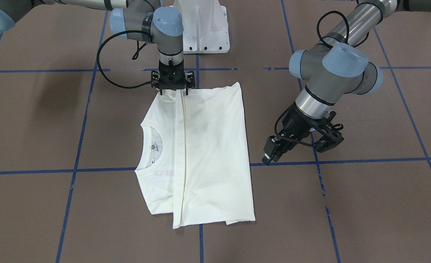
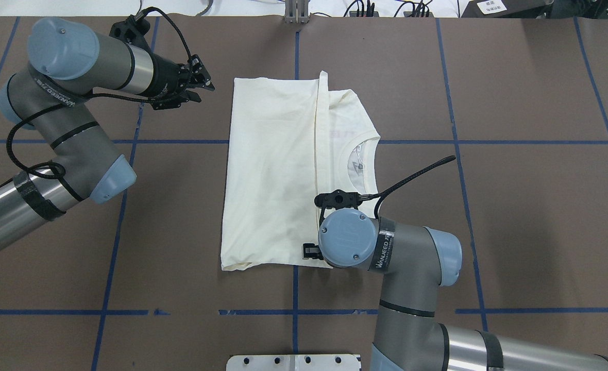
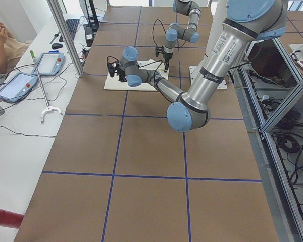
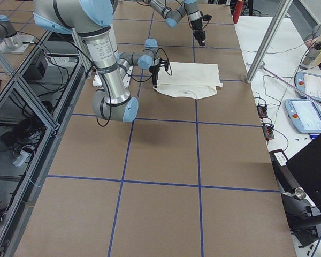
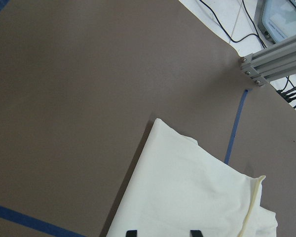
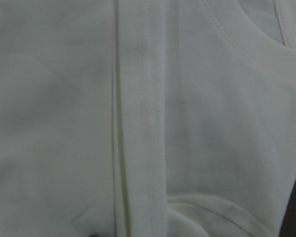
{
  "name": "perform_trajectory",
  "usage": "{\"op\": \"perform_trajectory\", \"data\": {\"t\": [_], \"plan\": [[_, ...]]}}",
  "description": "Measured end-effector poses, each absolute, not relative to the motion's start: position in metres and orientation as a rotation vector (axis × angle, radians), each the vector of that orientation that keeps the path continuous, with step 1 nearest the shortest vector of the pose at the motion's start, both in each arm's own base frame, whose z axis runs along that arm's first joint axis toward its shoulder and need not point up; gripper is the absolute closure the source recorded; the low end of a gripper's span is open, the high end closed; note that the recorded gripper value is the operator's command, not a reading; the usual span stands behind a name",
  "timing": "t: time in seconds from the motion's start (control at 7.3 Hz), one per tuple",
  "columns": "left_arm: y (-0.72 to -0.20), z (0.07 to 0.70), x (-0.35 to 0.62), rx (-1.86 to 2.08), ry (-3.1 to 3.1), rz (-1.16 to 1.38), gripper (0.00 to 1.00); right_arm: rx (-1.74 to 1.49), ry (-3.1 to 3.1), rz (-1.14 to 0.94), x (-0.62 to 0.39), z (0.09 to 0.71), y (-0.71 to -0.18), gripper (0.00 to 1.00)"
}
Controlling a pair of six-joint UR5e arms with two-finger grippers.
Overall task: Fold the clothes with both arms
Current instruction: 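Release the shirt with the right gripper and hover near the folded edge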
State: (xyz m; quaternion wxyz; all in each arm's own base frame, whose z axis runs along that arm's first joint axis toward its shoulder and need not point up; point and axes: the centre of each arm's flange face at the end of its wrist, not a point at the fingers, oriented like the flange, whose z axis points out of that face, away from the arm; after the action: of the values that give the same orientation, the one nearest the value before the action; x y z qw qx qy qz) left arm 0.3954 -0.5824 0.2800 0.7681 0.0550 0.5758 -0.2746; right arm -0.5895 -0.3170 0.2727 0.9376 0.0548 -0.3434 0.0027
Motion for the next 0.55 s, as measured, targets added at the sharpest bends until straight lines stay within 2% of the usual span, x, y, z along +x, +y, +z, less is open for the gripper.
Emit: {"op": "perform_trajectory", "data": {"t": [0.41, 0.55], "plan": [[-0.582, 0.28, 0.396, 0.119, 1.249, -0.597, 0.54, 0.153, -0.649, -0.093, -0.492, 0.337, -0.304, 0.0], [-0.582, 0.28, 0.395, 0.12, 1.249, -0.597, 0.54, 0.162, -0.657, -0.101, -0.483, 0.335, -0.3, 0.0]]}}
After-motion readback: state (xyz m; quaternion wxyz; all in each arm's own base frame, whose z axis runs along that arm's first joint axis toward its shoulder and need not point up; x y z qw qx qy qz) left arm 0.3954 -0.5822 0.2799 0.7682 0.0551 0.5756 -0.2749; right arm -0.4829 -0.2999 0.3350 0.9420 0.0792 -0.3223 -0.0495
